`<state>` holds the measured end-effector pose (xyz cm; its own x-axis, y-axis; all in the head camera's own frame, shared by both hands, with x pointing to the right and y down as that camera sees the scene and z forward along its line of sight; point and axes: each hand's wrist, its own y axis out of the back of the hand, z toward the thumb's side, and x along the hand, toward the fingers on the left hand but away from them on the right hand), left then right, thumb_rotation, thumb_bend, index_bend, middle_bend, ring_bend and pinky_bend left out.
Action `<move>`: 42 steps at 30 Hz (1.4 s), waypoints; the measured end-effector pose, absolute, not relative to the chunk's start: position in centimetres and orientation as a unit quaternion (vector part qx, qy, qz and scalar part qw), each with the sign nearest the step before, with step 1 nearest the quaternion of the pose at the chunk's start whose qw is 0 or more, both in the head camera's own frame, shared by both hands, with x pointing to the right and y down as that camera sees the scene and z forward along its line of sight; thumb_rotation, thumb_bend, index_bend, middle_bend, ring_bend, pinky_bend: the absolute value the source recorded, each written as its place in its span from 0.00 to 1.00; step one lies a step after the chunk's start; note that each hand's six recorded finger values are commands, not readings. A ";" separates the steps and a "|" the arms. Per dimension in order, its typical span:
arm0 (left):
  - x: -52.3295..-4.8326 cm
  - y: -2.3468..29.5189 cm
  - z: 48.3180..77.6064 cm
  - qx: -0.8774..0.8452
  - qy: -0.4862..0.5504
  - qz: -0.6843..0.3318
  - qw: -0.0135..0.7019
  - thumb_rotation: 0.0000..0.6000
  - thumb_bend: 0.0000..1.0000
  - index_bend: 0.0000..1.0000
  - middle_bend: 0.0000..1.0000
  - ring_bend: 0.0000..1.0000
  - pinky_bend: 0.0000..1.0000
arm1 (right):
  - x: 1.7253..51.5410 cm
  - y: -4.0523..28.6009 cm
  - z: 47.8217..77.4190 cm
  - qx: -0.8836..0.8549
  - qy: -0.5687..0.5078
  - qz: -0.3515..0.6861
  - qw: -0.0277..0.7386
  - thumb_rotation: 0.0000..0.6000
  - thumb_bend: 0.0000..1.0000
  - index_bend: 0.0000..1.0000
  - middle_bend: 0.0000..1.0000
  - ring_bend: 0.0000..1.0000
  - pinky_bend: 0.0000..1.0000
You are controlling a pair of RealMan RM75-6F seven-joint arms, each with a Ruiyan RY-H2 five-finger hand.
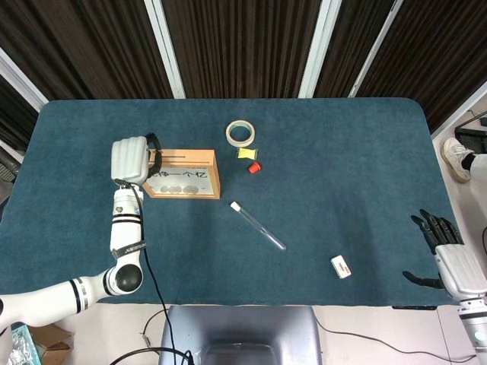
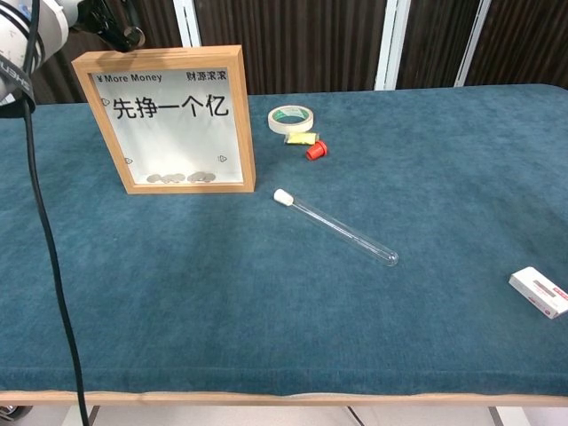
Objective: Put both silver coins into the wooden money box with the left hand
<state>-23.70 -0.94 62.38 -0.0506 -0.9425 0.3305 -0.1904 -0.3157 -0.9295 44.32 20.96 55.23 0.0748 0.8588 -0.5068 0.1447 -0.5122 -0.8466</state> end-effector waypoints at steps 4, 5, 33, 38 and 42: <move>-23.7 -0.9 62.8 -0.601 0.473 -0.551 0.335 1.00 0.53 0.62 1.00 1.00 1.00 | 44.3 21.0 55.2 -0.662 -0.379 0.564 0.316 1.00 0.14 0.00 0.00 0.00 0.00; -23.7 -0.9 62.9 -0.602 0.471 -0.551 0.335 1.00 0.52 0.62 1.00 1.00 1.00 | 44.3 21.0 55.2 -0.661 -0.380 0.564 0.316 1.00 0.14 0.00 0.00 0.00 0.00; -23.0 -0.5 63.1 -0.606 0.459 -0.552 0.343 1.00 0.52 0.62 1.00 1.00 1.00 | 44.5 21.0 55.0 -0.659 -0.385 0.564 0.316 1.00 0.14 0.00 0.00 0.00 0.00; -23.0 -0.4 63.3 -0.606 0.457 -0.554 0.344 1.00 0.51 0.50 1.00 1.00 1.00 | 44.5 21.0 55.0 -0.658 -0.385 0.564 0.316 1.00 0.14 0.00 0.00 0.00 0.00; -23.0 -0.5 63.1 -0.605 0.460 -0.551 0.345 1.00 0.49 0.36 1.00 1.00 1.00 | 44.5 21.0 55.0 -0.658 -0.385 0.565 0.315 1.00 0.14 0.00 0.00 0.00 0.00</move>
